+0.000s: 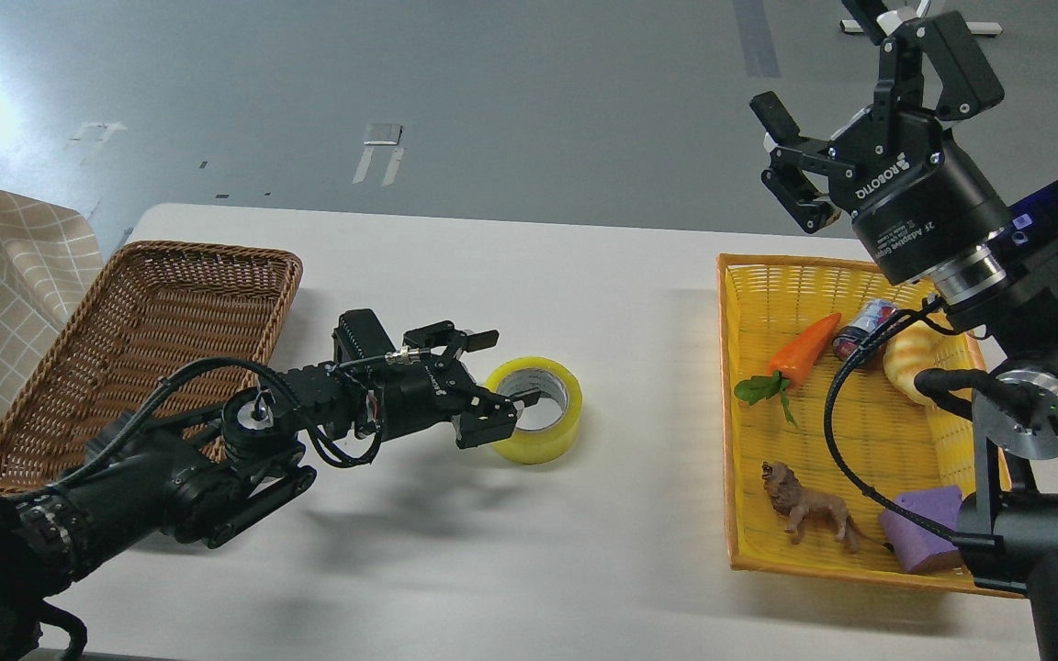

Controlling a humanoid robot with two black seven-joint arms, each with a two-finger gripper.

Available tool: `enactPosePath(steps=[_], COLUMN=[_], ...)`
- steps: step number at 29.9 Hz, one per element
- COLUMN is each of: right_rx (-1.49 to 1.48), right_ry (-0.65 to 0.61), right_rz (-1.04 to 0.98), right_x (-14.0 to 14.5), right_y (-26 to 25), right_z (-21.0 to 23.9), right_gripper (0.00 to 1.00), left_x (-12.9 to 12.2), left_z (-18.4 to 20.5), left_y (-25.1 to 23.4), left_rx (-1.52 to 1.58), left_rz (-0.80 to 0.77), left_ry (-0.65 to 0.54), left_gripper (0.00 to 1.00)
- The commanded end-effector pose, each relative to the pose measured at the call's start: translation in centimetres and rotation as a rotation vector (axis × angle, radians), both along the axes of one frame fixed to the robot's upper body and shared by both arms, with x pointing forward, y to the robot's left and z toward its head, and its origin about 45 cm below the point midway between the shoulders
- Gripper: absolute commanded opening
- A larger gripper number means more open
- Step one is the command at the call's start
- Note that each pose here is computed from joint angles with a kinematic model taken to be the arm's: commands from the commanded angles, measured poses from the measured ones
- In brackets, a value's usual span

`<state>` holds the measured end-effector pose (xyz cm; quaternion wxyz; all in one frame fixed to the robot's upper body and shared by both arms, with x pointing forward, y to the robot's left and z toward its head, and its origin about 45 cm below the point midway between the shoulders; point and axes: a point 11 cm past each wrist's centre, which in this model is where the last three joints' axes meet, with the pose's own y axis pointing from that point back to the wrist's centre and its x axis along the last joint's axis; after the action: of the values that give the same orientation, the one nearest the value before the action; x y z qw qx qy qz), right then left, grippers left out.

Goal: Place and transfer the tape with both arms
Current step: 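Grasp the tape roll's rim with the left gripper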

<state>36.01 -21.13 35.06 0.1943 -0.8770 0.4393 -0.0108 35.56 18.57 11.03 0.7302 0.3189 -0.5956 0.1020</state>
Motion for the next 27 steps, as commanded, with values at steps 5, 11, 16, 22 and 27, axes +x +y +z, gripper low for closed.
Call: enactPosePath(steps=[5, 11, 16, 22, 27], right_rx=[-0.001, -0.001, 0.000, 0.001, 0.000], right_ry=[0.018, 0.021, 0.032, 0.037, 0.045], right_rz=[-0.004, -0.004, -0.008, -0.011, -0.011], right_x=[-0.2, -0.2, -0.3, -0.3, -0.4], right_y=[-0.2, -0.2, -0.3, -0.4, -0.5], right_z=[-0.7, -0.8, -1.3, -1.5, -1.7], right_gripper=[1.00, 1.00, 1.00, 1.00, 1.00], left_x=[0.2, 0.6, 1.2, 1.2, 1.1], left_z=[-0.9, -1.0, -0.5, -0.5, -0.8], left_y=[1.0, 0.8, 0.7, 0.6, 0.7], left_rx=[0.036, 0.038, 0.056, 0.064, 0.076], left_rz=[0.027, 0.053, 0.050, 0.050, 0.055], left_ry=[0.038, 0.102, 0.117, 0.134, 0.156], left_gripper=[0.98, 0.98, 0.98, 0.97, 0.97])
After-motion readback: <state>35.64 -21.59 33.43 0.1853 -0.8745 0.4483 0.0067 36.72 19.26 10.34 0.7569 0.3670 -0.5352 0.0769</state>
